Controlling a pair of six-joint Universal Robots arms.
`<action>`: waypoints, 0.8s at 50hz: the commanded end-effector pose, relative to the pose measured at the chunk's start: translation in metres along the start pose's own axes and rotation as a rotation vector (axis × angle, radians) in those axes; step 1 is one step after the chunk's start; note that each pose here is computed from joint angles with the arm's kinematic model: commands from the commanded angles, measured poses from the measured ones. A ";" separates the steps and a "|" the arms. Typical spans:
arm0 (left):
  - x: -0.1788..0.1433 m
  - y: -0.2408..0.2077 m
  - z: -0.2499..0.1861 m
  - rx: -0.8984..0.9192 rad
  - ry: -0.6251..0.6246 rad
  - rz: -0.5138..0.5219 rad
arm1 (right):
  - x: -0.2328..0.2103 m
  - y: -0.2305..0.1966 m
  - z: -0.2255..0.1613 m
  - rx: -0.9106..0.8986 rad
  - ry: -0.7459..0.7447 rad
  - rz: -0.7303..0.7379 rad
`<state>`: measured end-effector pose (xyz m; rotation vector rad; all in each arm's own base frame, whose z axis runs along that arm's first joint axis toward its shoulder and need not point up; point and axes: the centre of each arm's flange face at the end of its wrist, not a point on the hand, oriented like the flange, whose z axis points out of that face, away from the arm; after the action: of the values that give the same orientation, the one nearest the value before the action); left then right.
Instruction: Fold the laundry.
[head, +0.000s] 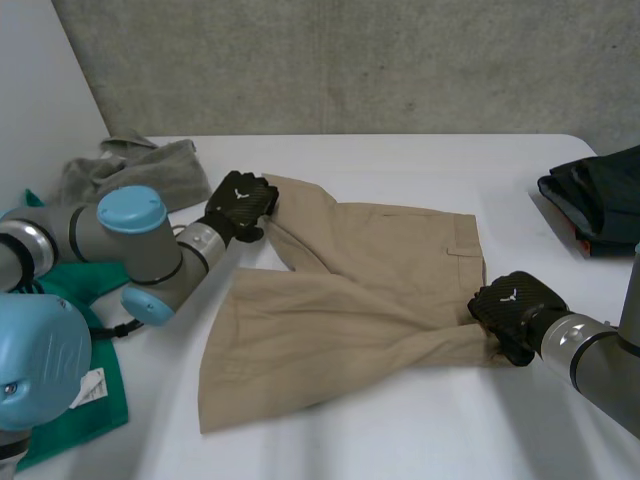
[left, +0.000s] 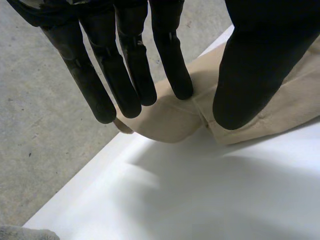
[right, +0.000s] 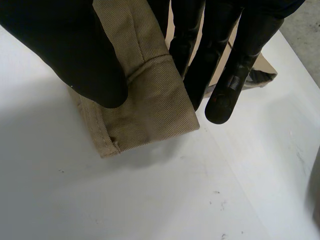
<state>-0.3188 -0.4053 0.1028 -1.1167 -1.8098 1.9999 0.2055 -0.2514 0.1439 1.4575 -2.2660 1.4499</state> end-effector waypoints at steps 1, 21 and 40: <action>0.007 0.003 0.000 -0.002 0.017 0.000 | 0.000 0.000 0.000 -0.001 0.000 0.001; 0.016 0.004 0.006 0.009 0.022 0.018 | 0.001 0.000 0.000 -0.002 0.003 0.001; -0.020 -0.036 -0.029 -0.062 -0.125 0.205 | 0.002 -0.001 0.000 -0.004 0.010 0.000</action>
<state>-0.3051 -0.3971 0.1420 -1.2444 -1.8617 2.1962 0.2050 -0.2539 0.1462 1.4449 -2.2593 1.4511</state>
